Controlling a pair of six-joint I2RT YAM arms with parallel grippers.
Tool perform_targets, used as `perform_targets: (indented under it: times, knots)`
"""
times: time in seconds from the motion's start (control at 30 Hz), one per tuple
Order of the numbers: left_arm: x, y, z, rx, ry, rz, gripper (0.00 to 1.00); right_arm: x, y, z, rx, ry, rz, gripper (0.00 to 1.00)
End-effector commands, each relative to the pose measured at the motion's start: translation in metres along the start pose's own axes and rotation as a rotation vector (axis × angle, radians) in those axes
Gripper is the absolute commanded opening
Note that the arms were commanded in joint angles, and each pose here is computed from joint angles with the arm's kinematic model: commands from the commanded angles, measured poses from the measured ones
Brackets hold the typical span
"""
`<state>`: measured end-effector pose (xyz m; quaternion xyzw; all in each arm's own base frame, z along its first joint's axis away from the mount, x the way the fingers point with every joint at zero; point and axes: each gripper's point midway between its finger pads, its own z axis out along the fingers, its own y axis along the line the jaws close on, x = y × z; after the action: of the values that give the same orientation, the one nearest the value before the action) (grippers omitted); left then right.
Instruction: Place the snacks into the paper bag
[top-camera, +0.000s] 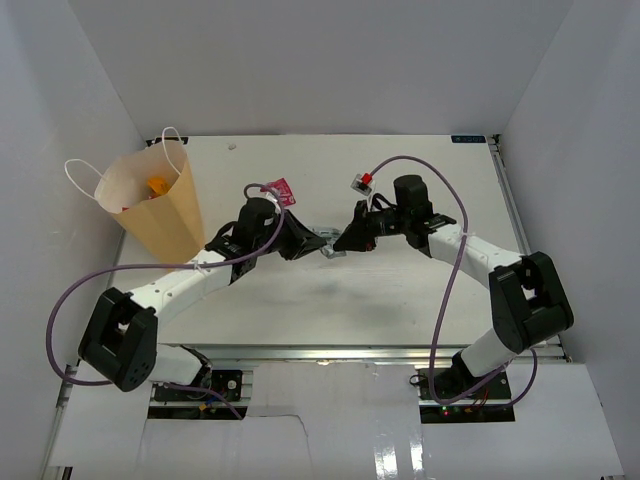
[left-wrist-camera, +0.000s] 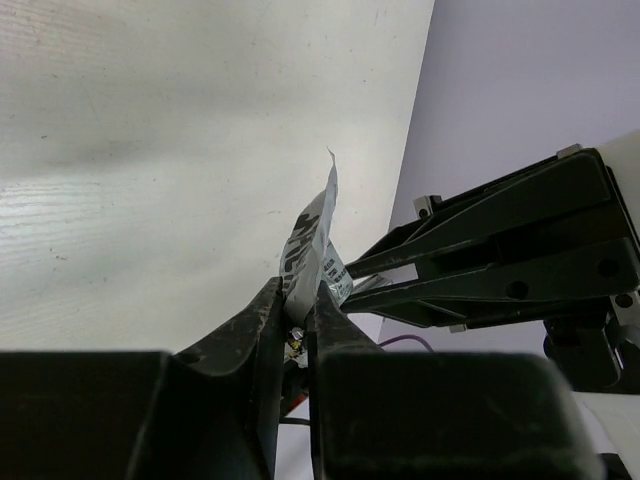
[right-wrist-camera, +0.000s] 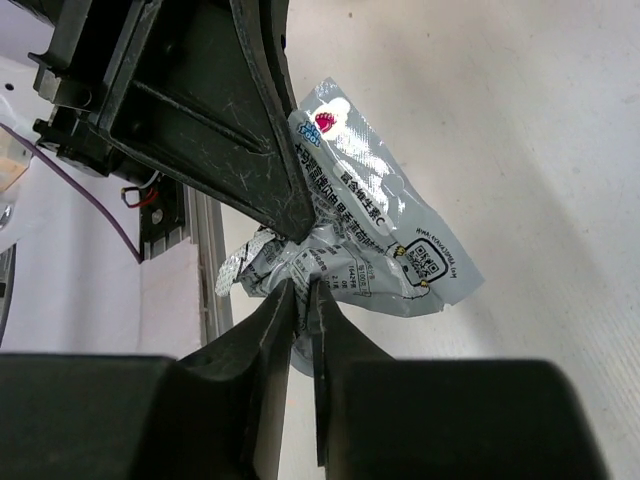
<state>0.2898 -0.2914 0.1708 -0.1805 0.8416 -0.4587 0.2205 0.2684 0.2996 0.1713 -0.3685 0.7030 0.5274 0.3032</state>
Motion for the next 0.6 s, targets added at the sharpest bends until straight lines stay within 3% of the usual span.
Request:
perform_targets:
  times: [0.0, 0.03, 0.1, 0.13, 0.27, 0.37, 0.57]
  knots:
    - [-0.008, -0.014, -0.017, 0.037, -0.060, 0.039, 0.19, -0.019, 0.019, -0.004, -0.050, -0.040, -0.070, 0.18]
    - [-0.008, -0.015, -0.022, 0.033, -0.067, 0.055, 0.18, -0.020, 0.021, -0.004, -0.054, -0.040, -0.073, 0.21]
    - [-0.013, -0.015, -0.029, 0.010, -0.095, 0.091, 0.13, -0.025, 0.022, -0.005, -0.058, -0.044, -0.087, 0.36]
    - [-0.015, -0.018, -0.033, 0.007, -0.107, 0.093, 0.11, -0.025, 0.022, -0.005, -0.059, -0.044, -0.093, 0.36]
    - [-0.031, -0.025, -0.057, -0.035, -0.194, 0.201, 0.05, -0.039, 0.029, -0.007, -0.080, -0.041, -0.146, 0.63]
    - [-0.057, -0.035, -0.091, -0.119, -0.331, 0.269, 0.04, -0.050, 0.028, -0.009, -0.070, -0.038, -0.235, 0.70]
    - [-0.135, -0.084, -0.201, -0.229, -0.714, 0.393, 0.00, -0.057, 0.021, -0.008, -0.044, -0.018, -0.275, 0.71]
